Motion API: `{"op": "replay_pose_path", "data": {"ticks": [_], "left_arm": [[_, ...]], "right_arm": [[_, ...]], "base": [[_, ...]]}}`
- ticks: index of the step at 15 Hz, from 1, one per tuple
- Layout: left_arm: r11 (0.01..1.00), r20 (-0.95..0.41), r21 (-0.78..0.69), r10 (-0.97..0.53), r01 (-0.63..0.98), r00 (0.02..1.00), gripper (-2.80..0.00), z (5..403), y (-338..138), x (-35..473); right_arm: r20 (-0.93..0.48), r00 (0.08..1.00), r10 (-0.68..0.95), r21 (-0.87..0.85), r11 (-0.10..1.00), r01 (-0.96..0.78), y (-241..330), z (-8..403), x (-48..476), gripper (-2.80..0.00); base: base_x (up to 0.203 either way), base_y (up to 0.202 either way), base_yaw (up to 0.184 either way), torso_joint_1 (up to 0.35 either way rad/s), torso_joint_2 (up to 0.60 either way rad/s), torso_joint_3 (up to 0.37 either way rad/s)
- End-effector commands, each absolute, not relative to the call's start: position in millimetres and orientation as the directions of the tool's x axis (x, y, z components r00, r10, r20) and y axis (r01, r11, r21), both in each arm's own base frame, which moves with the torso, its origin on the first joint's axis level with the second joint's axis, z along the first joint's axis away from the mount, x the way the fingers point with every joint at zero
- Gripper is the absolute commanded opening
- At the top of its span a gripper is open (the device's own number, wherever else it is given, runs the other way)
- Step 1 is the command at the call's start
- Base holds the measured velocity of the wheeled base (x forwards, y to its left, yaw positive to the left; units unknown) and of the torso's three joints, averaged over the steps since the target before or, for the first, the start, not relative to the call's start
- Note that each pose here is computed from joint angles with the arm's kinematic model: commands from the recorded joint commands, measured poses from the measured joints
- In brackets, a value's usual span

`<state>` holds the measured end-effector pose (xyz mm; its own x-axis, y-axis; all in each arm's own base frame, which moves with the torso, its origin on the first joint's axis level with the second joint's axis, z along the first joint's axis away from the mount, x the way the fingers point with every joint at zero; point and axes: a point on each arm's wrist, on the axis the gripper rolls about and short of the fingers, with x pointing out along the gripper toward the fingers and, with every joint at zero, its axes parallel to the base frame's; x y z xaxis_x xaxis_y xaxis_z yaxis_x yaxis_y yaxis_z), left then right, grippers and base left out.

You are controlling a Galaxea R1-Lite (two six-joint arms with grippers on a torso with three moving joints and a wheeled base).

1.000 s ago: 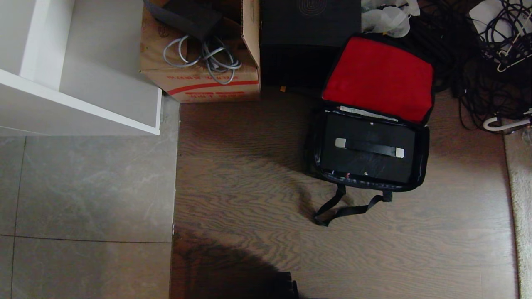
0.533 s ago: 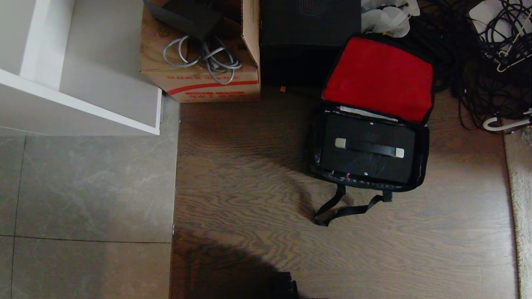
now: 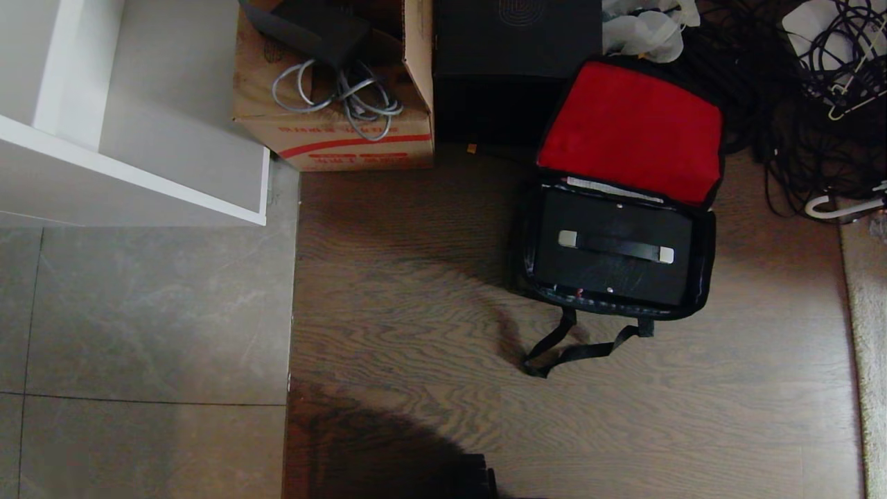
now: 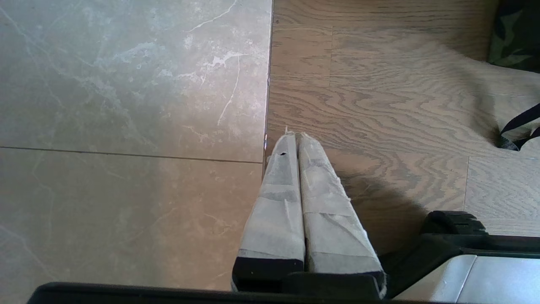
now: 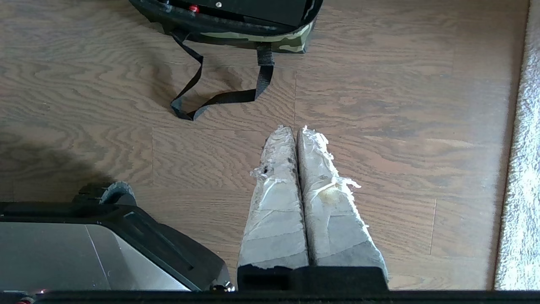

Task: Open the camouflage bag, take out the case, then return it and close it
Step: Grip the handle

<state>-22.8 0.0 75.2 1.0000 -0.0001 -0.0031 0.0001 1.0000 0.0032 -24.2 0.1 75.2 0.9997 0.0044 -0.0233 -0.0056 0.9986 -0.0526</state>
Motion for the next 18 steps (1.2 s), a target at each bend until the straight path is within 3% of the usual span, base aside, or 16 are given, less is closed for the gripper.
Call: {"op": "replay_pose_path", "data": {"ticks": [1, 18], "left_arm": [[1.000, -0.005, 0.003, 0.000, 0.000, 1.000, -2.80, 75.2, 0.0, -22.7], [1.000, -0.004, 0.003, 0.000, 0.000, 1.000, -2.80, 75.3, 0.0, -22.7]], "right_arm": [[-0.028, 1.000, 0.005, -0.054, 0.999, -0.006, 0.1, 75.5, -23.9, -2.80], [-0.028, 1.000, 0.005, -0.054, 0.999, -0.006, 0.1, 75.5, -23.9, -2.80]], "base": [[0.000, 0.000, 0.000, 0.000, 0.00, 0.000], [0.000, 0.000, 0.000, 0.000, 0.00, 0.000]]}}
